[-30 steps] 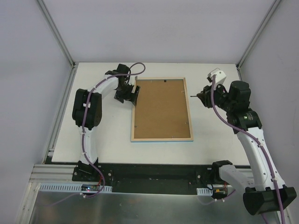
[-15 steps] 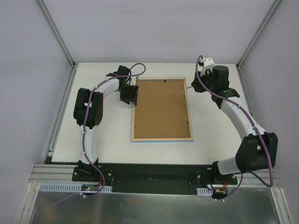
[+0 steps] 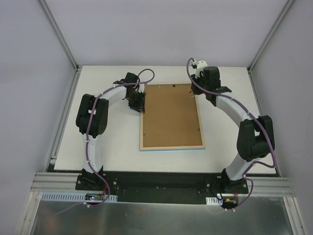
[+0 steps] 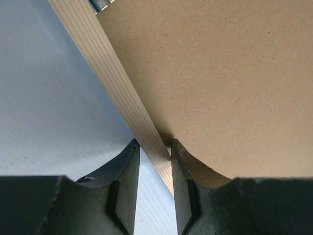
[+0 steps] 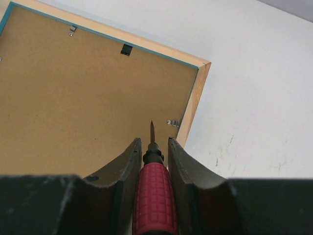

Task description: Take the photo out of the frame

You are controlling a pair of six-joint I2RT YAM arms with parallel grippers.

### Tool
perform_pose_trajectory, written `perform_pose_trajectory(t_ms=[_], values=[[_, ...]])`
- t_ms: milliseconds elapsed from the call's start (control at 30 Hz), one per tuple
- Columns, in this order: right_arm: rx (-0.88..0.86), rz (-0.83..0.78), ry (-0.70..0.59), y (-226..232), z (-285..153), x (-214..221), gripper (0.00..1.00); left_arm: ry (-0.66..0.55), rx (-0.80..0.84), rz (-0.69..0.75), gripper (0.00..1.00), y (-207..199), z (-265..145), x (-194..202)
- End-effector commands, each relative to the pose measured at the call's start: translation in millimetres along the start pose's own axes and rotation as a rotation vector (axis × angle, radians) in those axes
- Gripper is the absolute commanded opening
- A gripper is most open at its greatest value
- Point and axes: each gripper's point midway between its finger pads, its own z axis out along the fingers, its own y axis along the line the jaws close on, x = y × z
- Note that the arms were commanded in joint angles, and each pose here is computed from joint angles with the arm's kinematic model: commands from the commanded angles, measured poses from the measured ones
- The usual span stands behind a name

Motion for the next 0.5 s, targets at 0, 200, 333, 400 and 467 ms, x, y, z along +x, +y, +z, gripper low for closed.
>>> perform_pose_trajectory(t_ms=[0,200,333,400,467], values=[[0.099,-0.026,-0.064,-13.8,-0.3,-35.3,0.01,0.107,0.032,-0.034,0.26,-15.3,6.0,41.4],[0.108,-0.012,-0.026,-14.1,3.4,-29.9,0.01,0.106,0.018,-0.022,0.21,-19.9,4.3,52.3],[-0.029,0.086,-0.027,13.8,5.6,-35.9,0.01,0.091,0.033,-0.026,0.21,-23.6,0.9,54.2],[-0.085,0.150,-0.006,25.6,9.3,-39.6,0.01,0.083,0.042,-0.031,0.21,-25.7,-0.7,54.8],[-0.126,0.214,0.027,36.1,16.0,-40.2,0.01,0.078,0.059,-0.033,0.21,-29.4,-1.4,55.0]])
